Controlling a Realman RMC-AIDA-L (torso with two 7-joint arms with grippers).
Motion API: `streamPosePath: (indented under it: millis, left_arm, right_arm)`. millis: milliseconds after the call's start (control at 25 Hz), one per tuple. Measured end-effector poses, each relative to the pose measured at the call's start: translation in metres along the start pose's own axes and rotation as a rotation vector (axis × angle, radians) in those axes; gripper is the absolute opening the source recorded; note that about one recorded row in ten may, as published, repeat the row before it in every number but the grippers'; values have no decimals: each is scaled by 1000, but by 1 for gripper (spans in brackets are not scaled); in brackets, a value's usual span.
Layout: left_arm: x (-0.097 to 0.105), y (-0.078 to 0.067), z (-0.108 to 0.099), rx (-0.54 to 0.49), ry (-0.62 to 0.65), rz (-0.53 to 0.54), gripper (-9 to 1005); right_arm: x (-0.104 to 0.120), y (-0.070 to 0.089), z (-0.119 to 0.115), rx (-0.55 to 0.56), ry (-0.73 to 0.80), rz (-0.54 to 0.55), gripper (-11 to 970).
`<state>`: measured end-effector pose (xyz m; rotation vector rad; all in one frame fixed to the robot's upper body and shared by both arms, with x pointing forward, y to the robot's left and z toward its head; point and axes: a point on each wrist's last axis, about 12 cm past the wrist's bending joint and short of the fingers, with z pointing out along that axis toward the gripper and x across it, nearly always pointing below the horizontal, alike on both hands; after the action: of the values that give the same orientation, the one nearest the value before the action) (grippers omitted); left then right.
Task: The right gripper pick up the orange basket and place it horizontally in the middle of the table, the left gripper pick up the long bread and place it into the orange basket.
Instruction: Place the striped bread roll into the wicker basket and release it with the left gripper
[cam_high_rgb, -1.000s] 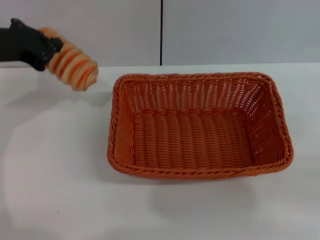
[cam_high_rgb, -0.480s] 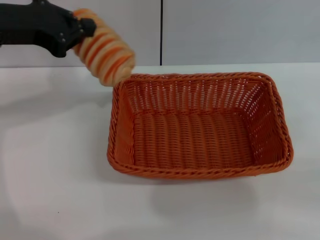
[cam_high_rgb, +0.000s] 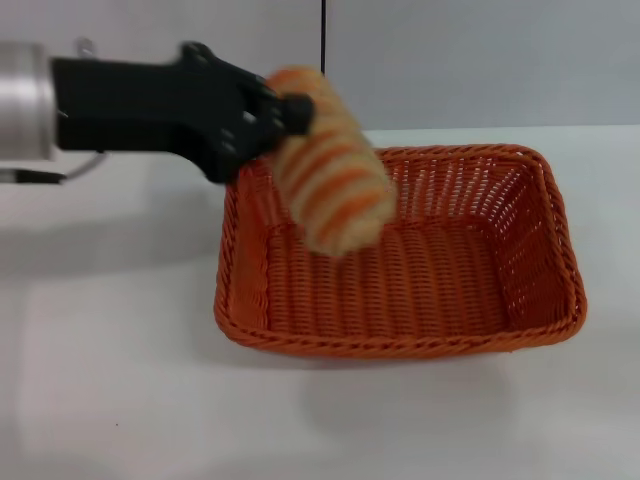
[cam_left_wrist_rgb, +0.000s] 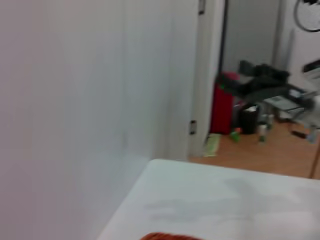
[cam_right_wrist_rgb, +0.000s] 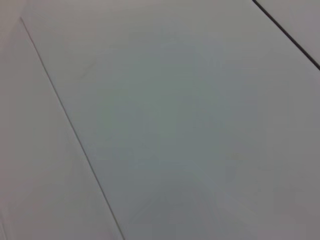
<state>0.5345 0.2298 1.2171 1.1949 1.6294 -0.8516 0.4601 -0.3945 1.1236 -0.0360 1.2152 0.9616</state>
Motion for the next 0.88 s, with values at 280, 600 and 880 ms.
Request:
streamPosePath:
  millis: [280, 600, 880]
  left_arm:
    - [10, -13, 43, 71, 4, 13, 0]
    - [15, -13, 68, 50, -10, 28, 0]
    - [15, -8, 73, 6, -15, 59, 30]
  right_arm:
    - [3, 0, 3, -9, -1, 12, 621]
    - [6, 0, 4, -13, 3, 9, 621]
    - [7, -1, 4, -13, 2, 14, 621]
